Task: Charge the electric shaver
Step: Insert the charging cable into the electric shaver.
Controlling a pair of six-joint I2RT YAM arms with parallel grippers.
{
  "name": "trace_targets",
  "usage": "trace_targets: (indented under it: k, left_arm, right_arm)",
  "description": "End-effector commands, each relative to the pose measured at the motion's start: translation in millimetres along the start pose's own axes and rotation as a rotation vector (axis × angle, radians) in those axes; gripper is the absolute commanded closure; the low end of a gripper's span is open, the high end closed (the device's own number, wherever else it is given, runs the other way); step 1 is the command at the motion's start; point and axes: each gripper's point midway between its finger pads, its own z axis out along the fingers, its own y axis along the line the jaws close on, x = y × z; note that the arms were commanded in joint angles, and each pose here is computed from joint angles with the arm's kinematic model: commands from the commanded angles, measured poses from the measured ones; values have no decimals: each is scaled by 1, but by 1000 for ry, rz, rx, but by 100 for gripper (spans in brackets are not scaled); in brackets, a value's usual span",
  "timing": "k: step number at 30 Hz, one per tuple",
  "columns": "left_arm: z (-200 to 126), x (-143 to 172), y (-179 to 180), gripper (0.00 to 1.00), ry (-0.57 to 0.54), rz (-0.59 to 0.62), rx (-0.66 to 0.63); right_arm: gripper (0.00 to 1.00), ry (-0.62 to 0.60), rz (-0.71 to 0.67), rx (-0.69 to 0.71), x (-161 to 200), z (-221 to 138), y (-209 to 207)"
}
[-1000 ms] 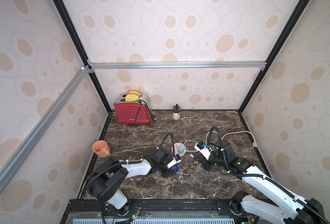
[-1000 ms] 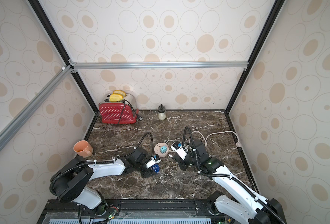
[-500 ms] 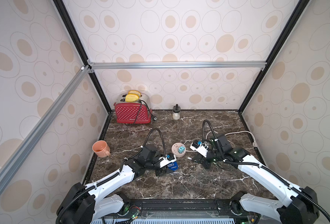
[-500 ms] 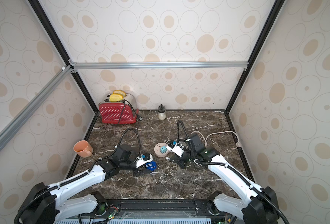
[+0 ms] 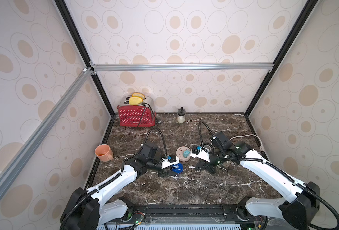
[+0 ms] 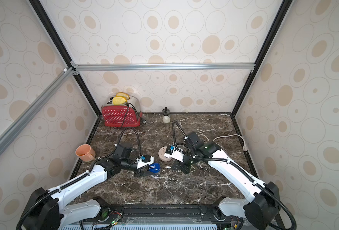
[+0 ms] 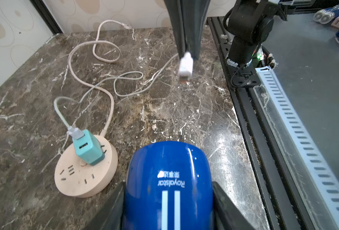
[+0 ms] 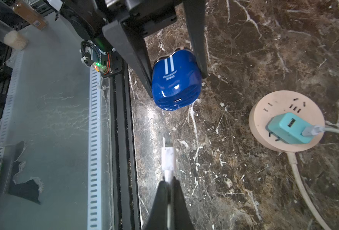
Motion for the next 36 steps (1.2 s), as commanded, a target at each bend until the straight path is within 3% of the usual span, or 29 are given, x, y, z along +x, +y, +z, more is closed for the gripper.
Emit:
trace_targets:
  k: [1,20,36]
  left_arm:
    - [-6,-34,6,100,-97,96,12]
    - [-10,-48,-2,100,-117,121,103]
    - [-8,-39,-6,100,-86,118,121]
  right_arm:
    - [100,17,-41,-44,-4,-1,12]
    - [100,3,-68,-39,-25,1,9]
    - [100,-6,-82,-39,-31,3,6]
